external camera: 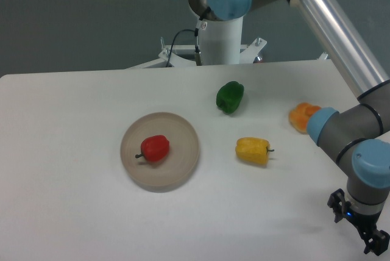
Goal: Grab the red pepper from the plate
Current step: 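Move the open gripper over the table toward the plate with the red pepper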
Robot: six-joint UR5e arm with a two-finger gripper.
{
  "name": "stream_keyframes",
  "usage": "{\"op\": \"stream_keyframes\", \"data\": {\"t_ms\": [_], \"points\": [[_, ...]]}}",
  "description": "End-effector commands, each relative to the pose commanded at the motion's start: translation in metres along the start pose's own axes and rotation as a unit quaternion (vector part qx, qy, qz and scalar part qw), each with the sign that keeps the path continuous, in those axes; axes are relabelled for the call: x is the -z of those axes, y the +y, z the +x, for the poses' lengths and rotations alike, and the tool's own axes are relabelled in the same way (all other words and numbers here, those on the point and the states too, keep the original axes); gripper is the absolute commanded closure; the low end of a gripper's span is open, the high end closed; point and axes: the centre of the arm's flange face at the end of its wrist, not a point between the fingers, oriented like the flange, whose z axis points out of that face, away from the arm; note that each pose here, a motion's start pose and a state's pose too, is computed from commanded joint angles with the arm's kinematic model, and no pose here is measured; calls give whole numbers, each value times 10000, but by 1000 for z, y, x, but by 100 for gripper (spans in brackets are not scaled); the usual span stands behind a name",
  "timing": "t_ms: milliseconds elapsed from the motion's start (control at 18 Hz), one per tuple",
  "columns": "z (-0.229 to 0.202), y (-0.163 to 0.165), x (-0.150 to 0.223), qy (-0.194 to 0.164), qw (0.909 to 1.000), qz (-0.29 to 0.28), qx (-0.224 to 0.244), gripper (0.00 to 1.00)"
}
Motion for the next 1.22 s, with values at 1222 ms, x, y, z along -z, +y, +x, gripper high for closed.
{"op": "stream_keyframes", "data": {"t_ms": [1222], "points": [[90, -48, 121, 400, 9973, 156, 604, 0]]}}
